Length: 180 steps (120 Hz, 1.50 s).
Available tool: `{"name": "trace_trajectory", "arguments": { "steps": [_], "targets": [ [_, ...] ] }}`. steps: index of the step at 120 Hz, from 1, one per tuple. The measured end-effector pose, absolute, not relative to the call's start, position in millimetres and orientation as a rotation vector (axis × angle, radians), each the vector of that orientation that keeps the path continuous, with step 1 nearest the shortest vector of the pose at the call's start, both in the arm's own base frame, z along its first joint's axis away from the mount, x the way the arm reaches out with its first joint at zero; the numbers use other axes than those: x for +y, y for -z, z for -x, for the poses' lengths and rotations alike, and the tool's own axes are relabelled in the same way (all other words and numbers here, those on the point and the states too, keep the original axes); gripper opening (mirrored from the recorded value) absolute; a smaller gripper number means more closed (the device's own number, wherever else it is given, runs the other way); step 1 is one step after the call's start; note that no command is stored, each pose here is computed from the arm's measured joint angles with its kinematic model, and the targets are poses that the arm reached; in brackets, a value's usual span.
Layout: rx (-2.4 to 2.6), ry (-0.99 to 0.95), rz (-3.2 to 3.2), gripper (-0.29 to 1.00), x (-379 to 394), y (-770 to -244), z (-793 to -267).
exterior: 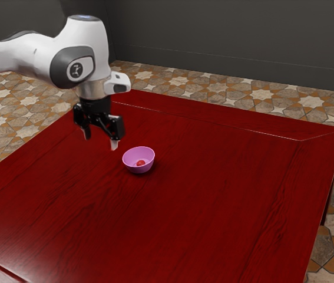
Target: Take strawberry from the bowl
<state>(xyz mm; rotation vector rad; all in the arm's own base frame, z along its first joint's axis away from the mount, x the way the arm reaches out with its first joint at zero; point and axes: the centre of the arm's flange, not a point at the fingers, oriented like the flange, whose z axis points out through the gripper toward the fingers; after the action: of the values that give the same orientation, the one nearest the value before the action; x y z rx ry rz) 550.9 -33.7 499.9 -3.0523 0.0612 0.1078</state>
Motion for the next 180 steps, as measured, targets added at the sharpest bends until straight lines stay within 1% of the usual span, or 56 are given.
{"name": "trace_trajectory", "arguments": {
  "steps": [16, 29, 38, 49, 61, 75, 97, 121, 148, 180],
  "targets": [
    [-0.171, -0.067, 3.085, 0.7, -61.4, -478.6, -572.7],
    [-0.451, -0.007, 3.072, 0.7, -44.2, -478.4, -591.2],
    [-0.636, 0.011, 3.041, 0.59, -26.4, -472.8, -603.0],
    [-0.783, 0.03, 3.008, 0.48, -26.3, -463.3, -615.0],
    [-0.912, 0.041, 2.975, 0.41, -29.3, -447.9, -624.6],
    [-1.058, 0.087, 2.928, 0.37, -26.0, -435.9, -652.1],
    [-1.232, 0.107, 2.838, 0.34, -12.8, -403.4, -686.2],
    [-1.341, 0.088, 2.764, 0.35, 7.0, -355.0, -712.0],
    [-1.357, 0.102, 2.76, 0.35, 2.9, -326.9, -723.4],
    [-1.349, 0.163, 2.777, 0.34, 3.8, -308.0, -738.8]
  ]
}}
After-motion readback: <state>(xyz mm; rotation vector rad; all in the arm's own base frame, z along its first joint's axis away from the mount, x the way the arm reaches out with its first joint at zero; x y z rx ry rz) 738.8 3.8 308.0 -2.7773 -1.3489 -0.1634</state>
